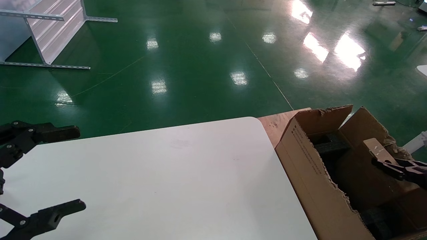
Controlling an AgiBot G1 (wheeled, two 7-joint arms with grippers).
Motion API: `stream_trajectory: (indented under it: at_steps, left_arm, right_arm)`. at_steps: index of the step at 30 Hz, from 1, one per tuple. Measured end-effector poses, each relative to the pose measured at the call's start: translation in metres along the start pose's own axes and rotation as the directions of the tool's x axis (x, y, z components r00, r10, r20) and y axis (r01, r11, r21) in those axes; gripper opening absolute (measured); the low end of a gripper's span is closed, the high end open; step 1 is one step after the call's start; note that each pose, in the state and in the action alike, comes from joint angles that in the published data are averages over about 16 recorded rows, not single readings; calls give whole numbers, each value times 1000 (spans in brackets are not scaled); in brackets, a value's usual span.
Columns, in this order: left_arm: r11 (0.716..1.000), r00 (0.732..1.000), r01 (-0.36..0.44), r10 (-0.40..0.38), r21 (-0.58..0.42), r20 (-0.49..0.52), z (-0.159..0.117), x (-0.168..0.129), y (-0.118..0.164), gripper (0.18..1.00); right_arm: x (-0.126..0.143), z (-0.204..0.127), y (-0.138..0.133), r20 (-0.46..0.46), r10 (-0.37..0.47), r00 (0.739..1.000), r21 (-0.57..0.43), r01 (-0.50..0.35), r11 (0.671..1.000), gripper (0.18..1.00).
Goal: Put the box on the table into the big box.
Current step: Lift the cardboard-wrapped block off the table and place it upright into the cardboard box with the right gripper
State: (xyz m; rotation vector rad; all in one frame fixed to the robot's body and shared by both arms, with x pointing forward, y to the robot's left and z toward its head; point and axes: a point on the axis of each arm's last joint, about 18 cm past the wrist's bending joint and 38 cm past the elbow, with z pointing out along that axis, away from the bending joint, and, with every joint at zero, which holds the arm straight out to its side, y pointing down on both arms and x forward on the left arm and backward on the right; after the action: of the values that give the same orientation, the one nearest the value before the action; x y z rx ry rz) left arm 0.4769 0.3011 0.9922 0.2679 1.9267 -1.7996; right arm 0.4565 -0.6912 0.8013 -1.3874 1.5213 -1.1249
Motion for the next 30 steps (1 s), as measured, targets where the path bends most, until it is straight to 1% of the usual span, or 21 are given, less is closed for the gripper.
stream_trajectory:
  at_steps: [23,30]
  left_arm:
    - [1000,1000,0,0,0,0,0,0,0,1001]
    - [1000,1000,0,0,0,0,0,0,0,1001]
  right_arm:
    - [-2,9,2,2,14,1000,-20,-14,1000,503]
    - [-2,9,2,1,14,1000,-21,-14,1000,550]
